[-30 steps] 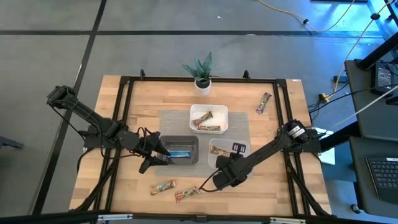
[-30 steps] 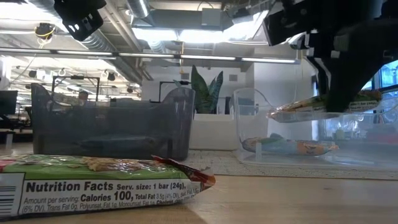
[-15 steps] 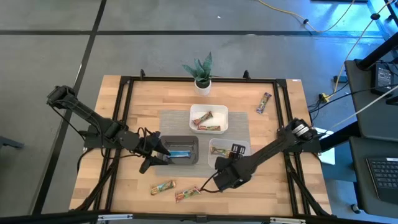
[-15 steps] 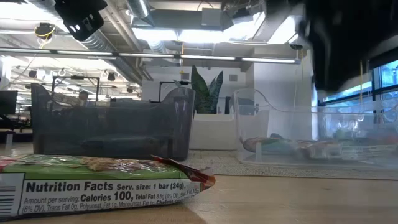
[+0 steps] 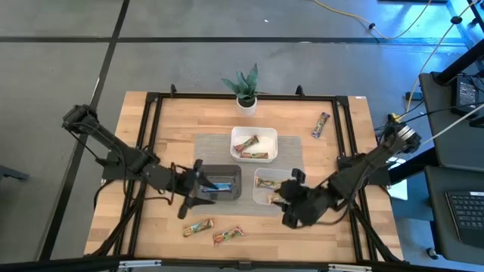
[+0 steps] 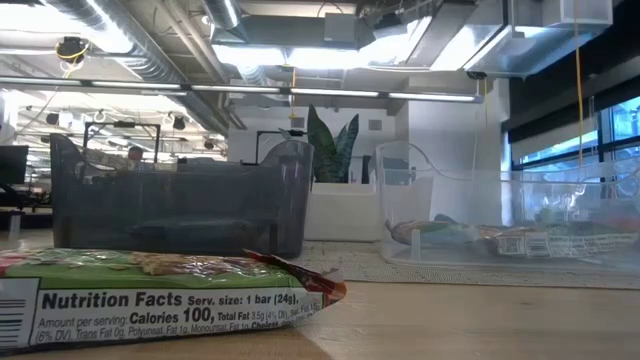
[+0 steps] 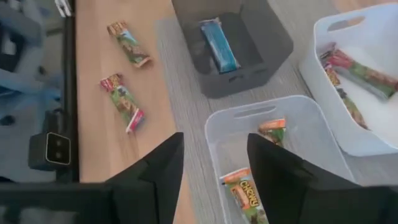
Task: Pick and place Granola Bars by type
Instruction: Put the red granola bar into the white bin
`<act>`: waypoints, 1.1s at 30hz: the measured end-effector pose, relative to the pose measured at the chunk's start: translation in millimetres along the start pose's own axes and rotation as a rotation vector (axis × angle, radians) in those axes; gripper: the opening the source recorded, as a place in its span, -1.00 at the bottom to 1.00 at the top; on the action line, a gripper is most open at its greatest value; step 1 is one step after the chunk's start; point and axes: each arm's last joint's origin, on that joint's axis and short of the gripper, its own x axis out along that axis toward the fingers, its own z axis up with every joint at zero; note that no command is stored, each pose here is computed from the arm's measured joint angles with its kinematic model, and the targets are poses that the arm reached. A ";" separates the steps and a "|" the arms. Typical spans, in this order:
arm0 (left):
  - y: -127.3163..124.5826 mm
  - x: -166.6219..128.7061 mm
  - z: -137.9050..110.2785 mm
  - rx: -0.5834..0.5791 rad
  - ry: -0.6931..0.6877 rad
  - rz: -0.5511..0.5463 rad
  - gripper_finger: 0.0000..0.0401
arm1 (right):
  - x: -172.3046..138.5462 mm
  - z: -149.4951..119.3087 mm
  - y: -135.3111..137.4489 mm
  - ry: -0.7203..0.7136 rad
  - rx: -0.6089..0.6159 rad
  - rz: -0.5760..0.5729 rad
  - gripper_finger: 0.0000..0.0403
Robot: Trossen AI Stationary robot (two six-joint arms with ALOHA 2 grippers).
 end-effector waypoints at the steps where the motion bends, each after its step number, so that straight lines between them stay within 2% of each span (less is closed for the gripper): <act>1: -2.6 5.4 2.5 0.016 0.009 0.018 0.04 | -0.9 -2.8 -5.9 -0.001 0.002 0.018 -0.10; 7: -20.7 40.0 11.5 0.003 0.132 0.062 0.03 | -24.5 -17.1 -37.1 -0.055 0.035 0.083 -0.10; 14: -52.6 86.8 -0.3 0.015 0.411 0.142 0.02 | -45.2 -35.7 -70.6 -0.081 0.057 0.108 -0.10; 19: -76.3 120.5 -18.1 0.013 0.523 0.173 0.02 | -46.1 -45.1 -80.6 -0.089 0.061 0.116 -0.10; 22: -87.4 136.6 -33.2 0.004 0.572 0.193 0.00 | -43.4 -49.4 -82.4 -0.074 0.021 0.102 -0.10; 28: -98.0 159.6 -60.2 -0.129 0.624 0.240 -0.01 | -39.2 -55.5 -84.6 -0.050 -0.047 0.087 -0.10; 33: -101.4 171.4 -80.7 -0.183 0.679 0.260 -0.01 | -39.1 -56.5 -85.6 -0.041 -0.079 0.078 -0.10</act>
